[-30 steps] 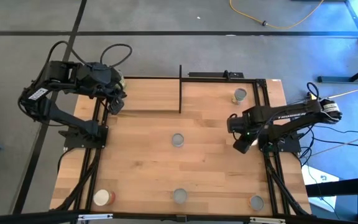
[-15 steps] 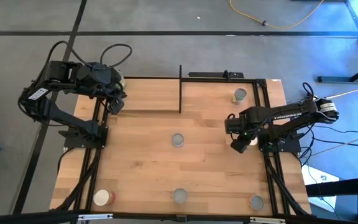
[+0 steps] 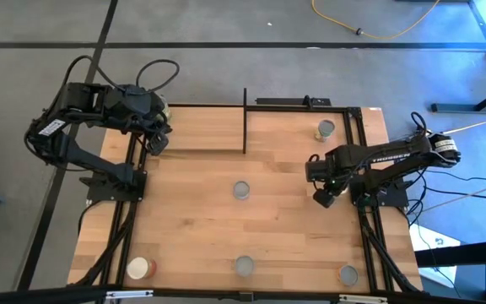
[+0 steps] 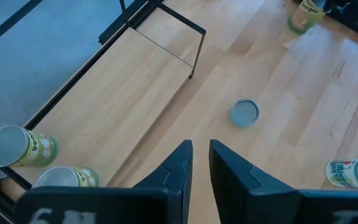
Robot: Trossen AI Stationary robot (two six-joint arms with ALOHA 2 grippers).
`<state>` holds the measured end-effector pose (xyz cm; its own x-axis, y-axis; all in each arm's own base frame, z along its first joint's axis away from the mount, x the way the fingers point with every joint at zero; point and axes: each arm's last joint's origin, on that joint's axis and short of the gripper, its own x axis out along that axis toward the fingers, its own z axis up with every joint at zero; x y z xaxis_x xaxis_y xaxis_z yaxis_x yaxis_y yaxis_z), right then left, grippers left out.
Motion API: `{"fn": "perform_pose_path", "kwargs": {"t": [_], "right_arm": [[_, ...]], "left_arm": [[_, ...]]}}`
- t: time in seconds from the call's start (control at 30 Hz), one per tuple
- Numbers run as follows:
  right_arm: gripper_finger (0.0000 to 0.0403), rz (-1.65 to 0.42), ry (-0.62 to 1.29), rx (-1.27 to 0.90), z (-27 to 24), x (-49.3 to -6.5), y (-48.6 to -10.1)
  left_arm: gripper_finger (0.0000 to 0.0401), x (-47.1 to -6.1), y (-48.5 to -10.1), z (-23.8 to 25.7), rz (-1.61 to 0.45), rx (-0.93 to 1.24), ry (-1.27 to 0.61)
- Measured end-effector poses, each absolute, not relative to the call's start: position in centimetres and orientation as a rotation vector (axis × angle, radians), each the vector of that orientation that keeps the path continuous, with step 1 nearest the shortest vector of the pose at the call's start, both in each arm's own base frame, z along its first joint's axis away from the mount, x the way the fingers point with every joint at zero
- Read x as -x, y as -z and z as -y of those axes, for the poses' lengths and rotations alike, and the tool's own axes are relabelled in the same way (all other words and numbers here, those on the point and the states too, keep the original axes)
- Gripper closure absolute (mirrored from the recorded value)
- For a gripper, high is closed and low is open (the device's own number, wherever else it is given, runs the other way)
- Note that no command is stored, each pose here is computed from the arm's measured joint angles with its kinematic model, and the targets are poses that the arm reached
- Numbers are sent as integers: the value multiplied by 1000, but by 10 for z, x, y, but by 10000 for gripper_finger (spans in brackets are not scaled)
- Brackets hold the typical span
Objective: Pick and place cans onto a shelf
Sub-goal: Put the canned oranges on the shelf
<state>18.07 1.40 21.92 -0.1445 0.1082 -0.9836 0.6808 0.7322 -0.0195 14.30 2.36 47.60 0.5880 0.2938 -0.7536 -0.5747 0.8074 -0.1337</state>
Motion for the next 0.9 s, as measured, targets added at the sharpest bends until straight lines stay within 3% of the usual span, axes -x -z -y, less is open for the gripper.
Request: {"fn": "perform_pose_path", "kwargs": {"t": [0.27, 0.57, 0.9], "right_arm": [[401, -1624, 528, -578, -13, -188, -240], [402, -1483, 494, -517, -11, -206, -300], [403, -1438, 417, -305, -1, -264, -350]], "left_arm": [[354, -143, -476, -24, -795, 380, -518], [354, -143, -476, -24, -795, 380, -518], [354, -143, -476, -24, -796, 380, -518]]}}
